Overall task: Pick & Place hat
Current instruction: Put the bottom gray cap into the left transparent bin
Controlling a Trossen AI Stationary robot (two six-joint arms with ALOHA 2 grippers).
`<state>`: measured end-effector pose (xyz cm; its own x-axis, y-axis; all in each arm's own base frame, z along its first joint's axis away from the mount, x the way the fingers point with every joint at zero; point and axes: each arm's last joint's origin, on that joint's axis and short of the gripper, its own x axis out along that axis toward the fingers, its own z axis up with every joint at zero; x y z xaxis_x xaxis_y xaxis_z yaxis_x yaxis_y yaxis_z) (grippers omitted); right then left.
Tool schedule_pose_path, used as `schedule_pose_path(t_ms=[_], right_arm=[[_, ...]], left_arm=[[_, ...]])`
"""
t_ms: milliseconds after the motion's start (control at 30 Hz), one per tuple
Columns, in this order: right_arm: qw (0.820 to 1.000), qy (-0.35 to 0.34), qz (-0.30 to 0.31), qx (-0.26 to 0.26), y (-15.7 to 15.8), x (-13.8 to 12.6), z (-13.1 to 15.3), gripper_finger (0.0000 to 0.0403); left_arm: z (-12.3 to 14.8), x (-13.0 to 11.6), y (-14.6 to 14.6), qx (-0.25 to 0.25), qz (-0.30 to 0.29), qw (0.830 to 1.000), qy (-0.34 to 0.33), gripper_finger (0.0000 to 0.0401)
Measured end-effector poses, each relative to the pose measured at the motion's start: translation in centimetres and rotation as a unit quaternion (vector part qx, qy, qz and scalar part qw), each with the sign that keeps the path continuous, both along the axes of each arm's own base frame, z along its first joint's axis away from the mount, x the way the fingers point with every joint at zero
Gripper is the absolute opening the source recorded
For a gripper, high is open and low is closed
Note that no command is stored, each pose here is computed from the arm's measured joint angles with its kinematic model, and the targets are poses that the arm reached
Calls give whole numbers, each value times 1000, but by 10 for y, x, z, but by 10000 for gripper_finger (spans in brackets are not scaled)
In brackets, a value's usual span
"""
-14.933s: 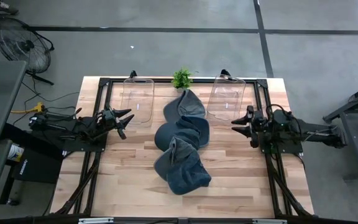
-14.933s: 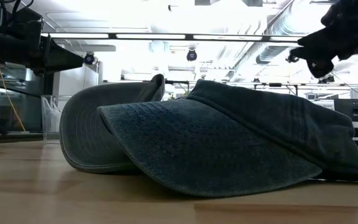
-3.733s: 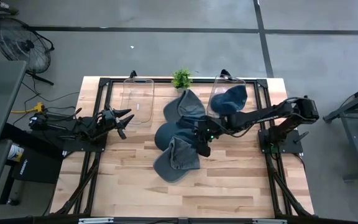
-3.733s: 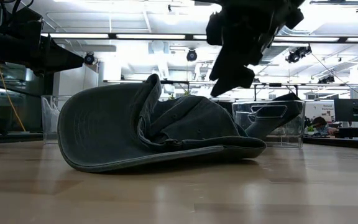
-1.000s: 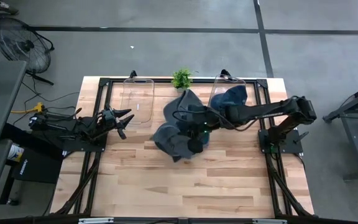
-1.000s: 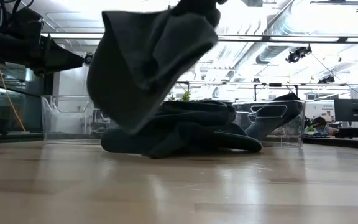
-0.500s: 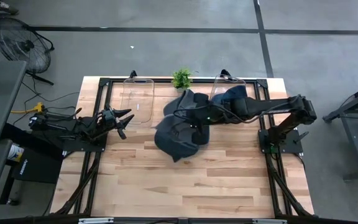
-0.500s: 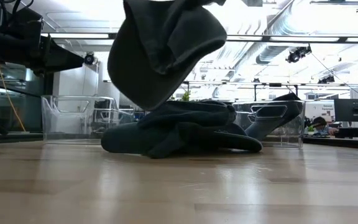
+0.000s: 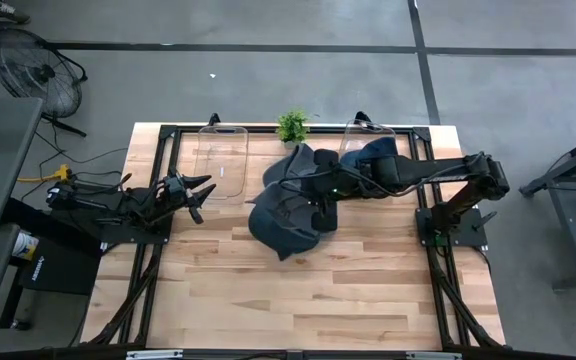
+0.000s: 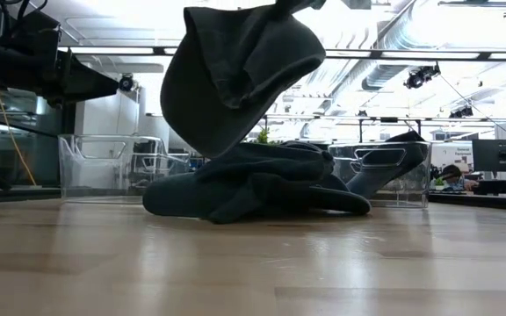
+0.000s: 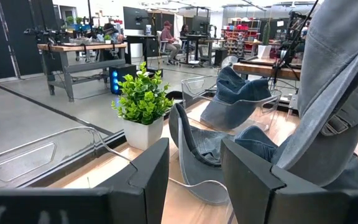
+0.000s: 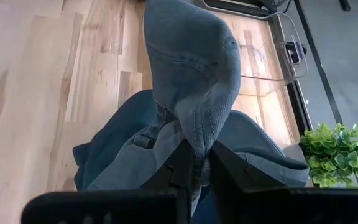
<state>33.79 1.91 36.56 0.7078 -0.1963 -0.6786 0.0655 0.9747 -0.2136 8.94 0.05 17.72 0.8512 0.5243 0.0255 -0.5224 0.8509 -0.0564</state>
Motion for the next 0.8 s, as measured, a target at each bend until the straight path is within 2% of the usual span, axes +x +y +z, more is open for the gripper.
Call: schedule_pose_path(t_ms=[633,733,800], right_arm=[[998,-8,-42,52,0,-1,-1,24],[997,-9,-46,58,0,-1,-1,24],[997,-10,-47,63,1,-1,-1,24]], left_arm=[[0,0,0,-1,2,1000,-2,142],[1,-1,1,-4,26,1000,-12,142],[8,-2,1,-9,18,999,-30,142]])
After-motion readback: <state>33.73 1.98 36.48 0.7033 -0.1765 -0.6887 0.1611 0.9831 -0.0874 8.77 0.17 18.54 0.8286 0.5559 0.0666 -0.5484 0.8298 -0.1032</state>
